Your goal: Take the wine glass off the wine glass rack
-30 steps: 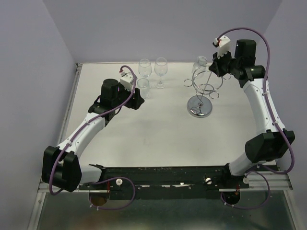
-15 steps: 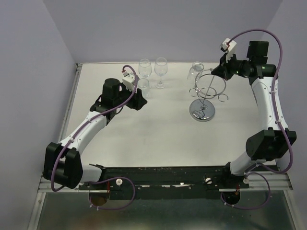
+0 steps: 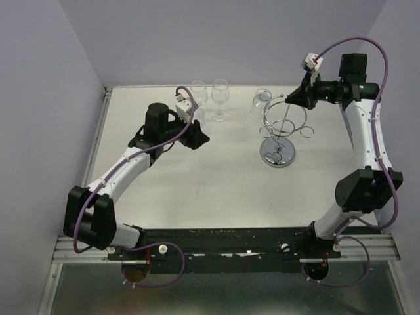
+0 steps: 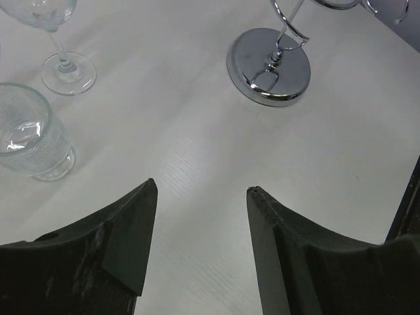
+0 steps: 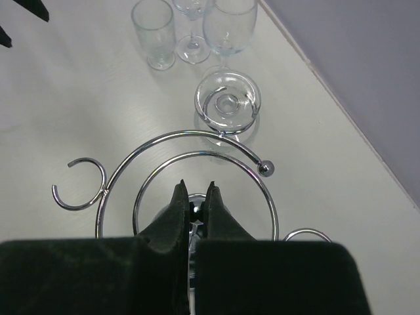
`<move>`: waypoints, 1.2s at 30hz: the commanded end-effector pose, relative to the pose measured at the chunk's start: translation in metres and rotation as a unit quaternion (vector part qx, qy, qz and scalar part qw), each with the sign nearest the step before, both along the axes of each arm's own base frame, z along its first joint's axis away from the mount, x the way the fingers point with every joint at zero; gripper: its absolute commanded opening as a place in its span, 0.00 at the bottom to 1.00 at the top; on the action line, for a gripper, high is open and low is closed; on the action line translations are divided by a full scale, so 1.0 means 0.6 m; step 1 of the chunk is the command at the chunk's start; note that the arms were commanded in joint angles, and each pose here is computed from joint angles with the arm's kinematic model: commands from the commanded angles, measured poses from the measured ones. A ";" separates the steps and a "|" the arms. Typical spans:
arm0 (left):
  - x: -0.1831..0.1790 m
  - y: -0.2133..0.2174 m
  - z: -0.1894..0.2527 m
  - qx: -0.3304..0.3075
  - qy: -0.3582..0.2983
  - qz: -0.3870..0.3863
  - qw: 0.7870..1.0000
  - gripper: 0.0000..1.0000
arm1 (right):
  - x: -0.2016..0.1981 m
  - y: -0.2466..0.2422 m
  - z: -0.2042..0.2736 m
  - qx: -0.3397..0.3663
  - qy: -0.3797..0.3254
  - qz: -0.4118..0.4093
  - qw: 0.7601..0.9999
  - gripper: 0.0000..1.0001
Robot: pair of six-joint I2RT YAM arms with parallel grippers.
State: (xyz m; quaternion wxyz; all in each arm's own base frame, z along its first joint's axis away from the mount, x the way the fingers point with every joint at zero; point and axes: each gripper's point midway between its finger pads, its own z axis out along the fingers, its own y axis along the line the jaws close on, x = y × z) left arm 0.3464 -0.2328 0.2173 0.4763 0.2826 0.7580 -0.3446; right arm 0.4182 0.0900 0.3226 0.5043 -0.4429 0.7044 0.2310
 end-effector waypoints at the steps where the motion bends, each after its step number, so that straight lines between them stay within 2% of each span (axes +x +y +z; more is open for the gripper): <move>1: 0.003 -0.029 0.034 -0.011 -0.041 -0.046 0.998 0.69 | -0.025 0.035 0.112 0.050 -0.097 0.079 0.991 0.01; 15: 0.024 -0.096 0.067 -0.003 -0.091 -0.093 0.992 0.70 | -0.010 0.039 0.150 0.069 -0.114 0.093 0.987 0.01; 20: 0.022 -0.097 0.063 0.000 -0.086 -0.091 0.992 0.70 | 0.005 0.039 0.145 0.073 -0.119 0.095 0.986 0.01; 27: 0.008 -0.095 0.055 0.011 -0.083 -0.097 0.992 0.70 | 0.007 0.061 0.145 0.120 -0.100 0.139 0.978 0.04; 36: -0.007 -0.092 0.044 0.026 -0.076 -0.103 0.991 0.70 | 0.022 0.062 0.117 0.121 -0.086 0.141 0.979 0.04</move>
